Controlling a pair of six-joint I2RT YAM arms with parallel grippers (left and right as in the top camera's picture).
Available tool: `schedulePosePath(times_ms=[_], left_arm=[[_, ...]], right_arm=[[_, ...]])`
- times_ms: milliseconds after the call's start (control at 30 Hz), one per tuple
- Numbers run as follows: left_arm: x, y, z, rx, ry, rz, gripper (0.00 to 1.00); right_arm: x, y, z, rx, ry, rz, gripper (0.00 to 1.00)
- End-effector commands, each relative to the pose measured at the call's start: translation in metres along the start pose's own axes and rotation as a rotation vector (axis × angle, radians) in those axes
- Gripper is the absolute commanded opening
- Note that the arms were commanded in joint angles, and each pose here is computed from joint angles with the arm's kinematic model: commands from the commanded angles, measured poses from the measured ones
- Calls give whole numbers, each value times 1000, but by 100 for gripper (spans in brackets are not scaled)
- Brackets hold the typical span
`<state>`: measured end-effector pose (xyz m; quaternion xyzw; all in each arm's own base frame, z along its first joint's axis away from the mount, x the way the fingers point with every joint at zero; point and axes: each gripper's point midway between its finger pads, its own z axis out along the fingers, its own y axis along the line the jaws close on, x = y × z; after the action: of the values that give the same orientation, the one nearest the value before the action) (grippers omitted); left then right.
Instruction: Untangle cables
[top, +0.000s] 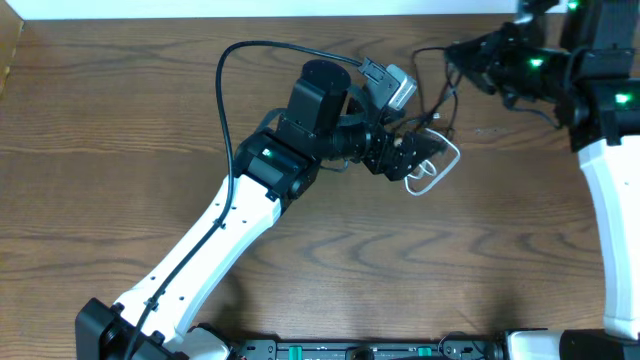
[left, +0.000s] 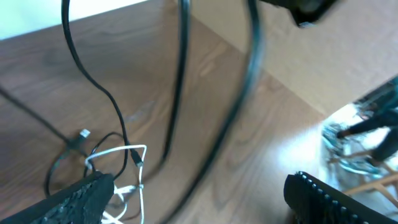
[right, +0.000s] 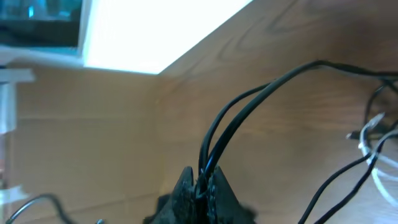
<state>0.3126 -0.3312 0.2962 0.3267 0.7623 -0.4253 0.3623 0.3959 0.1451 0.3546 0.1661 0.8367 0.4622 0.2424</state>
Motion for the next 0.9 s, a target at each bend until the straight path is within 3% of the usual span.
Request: schedulePosePath(times_ms=[0, 167, 267, 333, 467, 633, 867], left_arm=[[-8, 12, 0, -74, -31, 29, 92], [-14, 25, 4, -134, -59, 40, 91], [-14, 46, 6, -229, -66, 33, 83], [-12, 54, 7, -265, -65, 28, 67], [-8, 57, 8, -271, -50, 15, 8], [1, 56, 4, -277, -18, -37, 7], [-8, 62, -44, -338, -74, -265, 7]], right_arm=[[17, 26, 1, -96, 83, 33, 1], [31, 50, -1, -206, 168, 22, 1], [36, 60, -5, -256, 204, -1, 1], [36, 60, -5, -258, 206, -7, 1], [26, 51, -5, -226, 161, -29, 1], [-2, 11, -5, -47, 7, -36, 1], [-32, -93, -36, 474, -200, -55, 1]])
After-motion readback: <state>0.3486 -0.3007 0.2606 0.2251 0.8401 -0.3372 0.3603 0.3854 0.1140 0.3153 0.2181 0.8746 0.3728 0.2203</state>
